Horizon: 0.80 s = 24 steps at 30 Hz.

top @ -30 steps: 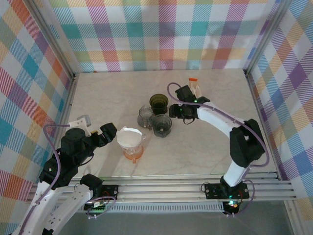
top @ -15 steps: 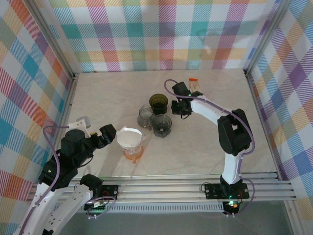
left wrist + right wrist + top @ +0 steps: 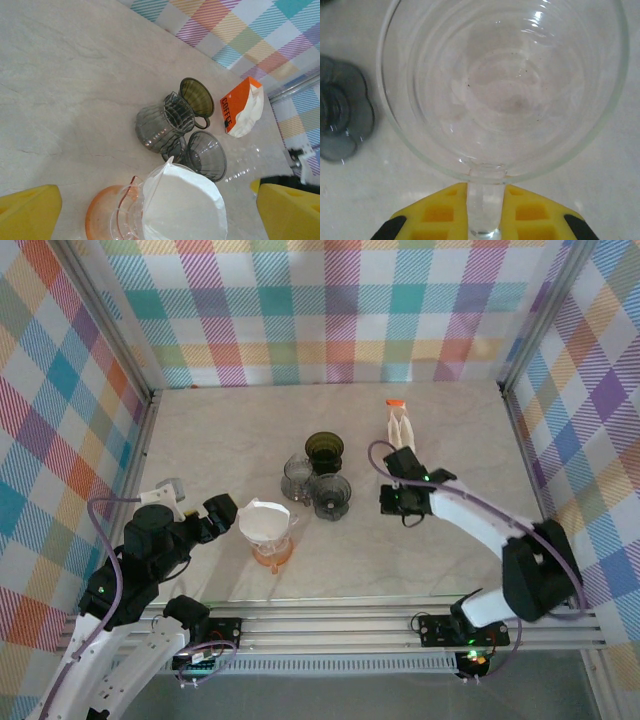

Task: Place the coffee filter in the dripper

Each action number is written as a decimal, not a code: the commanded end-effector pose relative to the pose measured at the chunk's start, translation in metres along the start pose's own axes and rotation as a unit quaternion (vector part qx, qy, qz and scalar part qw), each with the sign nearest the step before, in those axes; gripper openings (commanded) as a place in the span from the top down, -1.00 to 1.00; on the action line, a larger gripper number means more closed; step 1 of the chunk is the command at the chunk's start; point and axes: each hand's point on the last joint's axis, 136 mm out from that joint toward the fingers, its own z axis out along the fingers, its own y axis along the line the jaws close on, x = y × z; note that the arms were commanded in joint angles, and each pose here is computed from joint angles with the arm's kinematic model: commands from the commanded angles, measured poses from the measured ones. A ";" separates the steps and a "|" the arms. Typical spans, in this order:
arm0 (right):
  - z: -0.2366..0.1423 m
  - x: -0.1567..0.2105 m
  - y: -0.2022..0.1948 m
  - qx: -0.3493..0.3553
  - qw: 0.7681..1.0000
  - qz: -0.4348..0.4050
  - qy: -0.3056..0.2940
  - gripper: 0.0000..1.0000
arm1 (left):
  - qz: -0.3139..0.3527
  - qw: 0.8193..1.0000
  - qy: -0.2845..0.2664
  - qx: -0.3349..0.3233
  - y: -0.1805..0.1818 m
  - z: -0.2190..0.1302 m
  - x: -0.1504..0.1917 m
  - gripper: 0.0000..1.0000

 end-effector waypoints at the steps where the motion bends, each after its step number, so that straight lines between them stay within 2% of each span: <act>1: -0.022 0.042 0.013 -0.044 0.999 -0.027 0.015 0.83 | -0.004 1.000 -0.001 -0.007 0.001 0.007 -0.001 -1.00; 5: -0.037 0.086 0.028 -0.079 0.994 -0.067 0.027 0.84 | -0.005 1.000 0.004 -0.008 -0.002 0.014 -0.002 -1.00; 10: -0.050 0.119 0.053 -0.112 0.985 -0.130 0.026 0.83 | -0.009 1.000 0.007 -0.009 -0.004 0.019 -0.002 -1.00; 16: -0.042 0.134 0.080 -0.106 0.973 -0.204 0.030 0.80 | -0.013 1.000 0.009 -0.010 -0.004 0.022 -0.001 -1.00; 24: -0.029 0.142 0.105 -0.114 0.965 -0.230 0.044 0.72 | -0.013 1.000 0.013 -0.008 -0.004 0.022 0.001 -1.00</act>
